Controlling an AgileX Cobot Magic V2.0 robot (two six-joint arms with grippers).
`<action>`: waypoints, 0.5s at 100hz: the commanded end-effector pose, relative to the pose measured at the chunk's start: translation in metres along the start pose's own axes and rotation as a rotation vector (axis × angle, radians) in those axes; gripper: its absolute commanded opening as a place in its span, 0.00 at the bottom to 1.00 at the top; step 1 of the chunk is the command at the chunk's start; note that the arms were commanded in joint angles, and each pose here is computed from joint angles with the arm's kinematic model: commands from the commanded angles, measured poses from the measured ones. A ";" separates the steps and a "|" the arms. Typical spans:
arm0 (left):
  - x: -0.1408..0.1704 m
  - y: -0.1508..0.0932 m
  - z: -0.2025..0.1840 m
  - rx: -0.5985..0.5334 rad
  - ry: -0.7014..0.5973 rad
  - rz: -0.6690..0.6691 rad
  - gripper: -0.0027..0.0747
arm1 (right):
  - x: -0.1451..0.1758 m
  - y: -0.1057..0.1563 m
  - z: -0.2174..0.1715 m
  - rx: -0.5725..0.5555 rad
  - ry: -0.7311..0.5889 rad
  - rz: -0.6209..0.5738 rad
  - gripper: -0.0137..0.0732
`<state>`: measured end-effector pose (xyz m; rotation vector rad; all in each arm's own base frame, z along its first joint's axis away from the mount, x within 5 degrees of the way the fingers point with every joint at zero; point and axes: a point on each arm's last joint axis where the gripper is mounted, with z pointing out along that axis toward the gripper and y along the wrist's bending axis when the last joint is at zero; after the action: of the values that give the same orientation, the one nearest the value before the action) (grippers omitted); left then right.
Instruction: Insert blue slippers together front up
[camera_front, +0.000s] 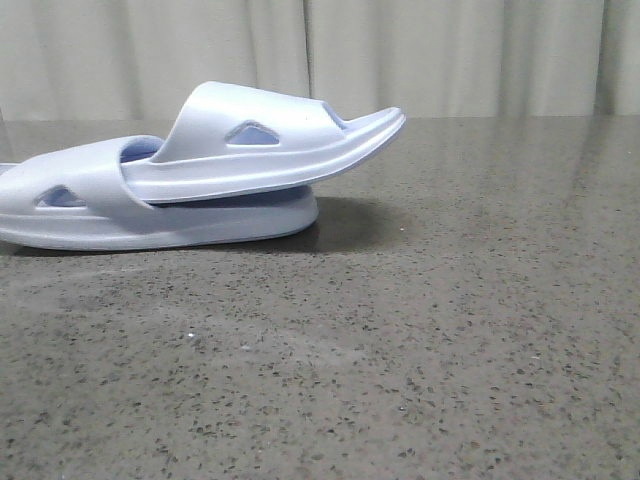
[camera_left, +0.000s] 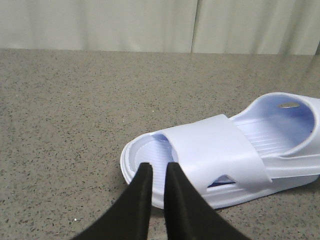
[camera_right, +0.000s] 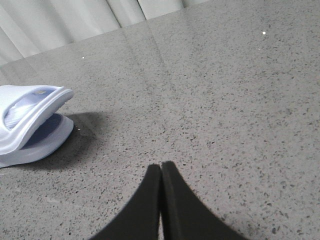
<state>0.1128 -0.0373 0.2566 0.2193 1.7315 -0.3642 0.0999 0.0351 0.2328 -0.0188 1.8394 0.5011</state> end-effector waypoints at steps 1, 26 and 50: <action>-0.010 -0.004 -0.003 0.030 -0.051 -0.022 0.05 | -0.009 0.002 -0.001 -0.001 -0.030 -0.004 0.06; 0.000 0.004 -0.014 -0.072 0.050 -0.029 0.05 | -0.009 0.002 -0.001 -0.001 -0.030 -0.004 0.06; 0.011 0.016 -0.036 -0.244 -0.037 -0.073 0.05 | -0.009 0.002 -0.001 -0.001 -0.030 -0.004 0.06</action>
<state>0.0875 -0.0182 0.2402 0.0596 1.8675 -0.2428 0.0999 0.0350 0.2329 -0.0177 1.8391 0.4998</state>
